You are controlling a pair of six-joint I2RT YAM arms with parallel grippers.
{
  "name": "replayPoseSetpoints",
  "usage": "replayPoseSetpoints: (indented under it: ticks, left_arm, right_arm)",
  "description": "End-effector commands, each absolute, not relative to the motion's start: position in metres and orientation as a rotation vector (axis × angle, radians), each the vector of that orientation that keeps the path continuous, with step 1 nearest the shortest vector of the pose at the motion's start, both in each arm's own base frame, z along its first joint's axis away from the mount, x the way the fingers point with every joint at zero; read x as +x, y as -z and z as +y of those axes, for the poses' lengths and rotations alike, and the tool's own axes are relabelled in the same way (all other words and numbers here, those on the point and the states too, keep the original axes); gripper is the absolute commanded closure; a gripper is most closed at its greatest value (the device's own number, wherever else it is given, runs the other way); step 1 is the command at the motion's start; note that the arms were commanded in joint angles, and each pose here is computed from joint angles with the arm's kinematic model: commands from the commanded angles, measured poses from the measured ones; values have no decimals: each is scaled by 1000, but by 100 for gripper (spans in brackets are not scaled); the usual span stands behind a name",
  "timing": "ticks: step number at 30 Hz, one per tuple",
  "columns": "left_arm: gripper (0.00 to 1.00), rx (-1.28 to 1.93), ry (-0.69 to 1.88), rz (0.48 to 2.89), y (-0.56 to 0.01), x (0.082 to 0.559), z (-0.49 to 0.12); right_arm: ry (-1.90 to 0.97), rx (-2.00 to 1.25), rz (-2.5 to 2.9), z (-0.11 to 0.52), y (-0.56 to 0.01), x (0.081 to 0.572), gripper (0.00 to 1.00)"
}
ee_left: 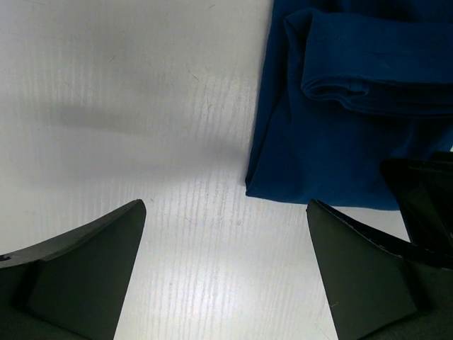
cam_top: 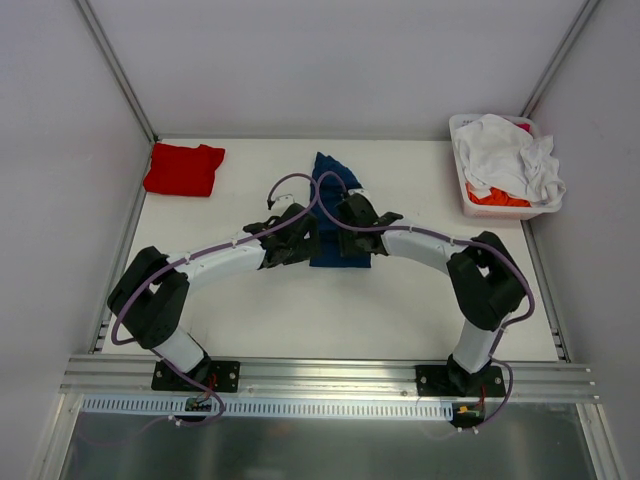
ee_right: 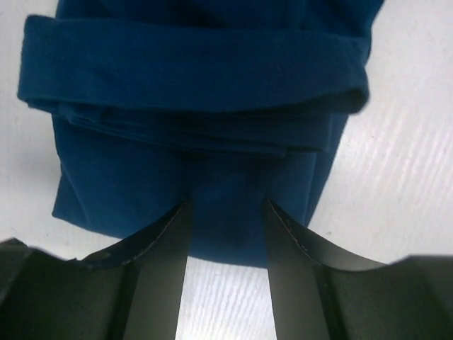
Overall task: Fold and stack the t-shirts
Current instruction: Fold the tshirt
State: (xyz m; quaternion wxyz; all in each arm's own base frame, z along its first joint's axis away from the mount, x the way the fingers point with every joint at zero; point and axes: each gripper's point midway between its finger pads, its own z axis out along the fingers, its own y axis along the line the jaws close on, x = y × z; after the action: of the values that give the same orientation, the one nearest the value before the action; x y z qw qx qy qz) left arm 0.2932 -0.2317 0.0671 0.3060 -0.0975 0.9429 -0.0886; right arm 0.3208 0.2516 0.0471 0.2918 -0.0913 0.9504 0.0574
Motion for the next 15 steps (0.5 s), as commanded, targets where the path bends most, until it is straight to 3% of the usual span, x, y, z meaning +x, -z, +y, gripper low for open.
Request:
replayPoseSetpoints:
  ticks: [1, 15]
  left_arm:
    - [1, -259, 201, 2467, -72, 296, -228]
    - [1, -243, 174, 2477, -66, 297, -228]
  right_arm:
    - [-227, -228, 2471, 275, -65, 346, 52]
    - [-240, -205, 2464, 280, -64, 406, 53]
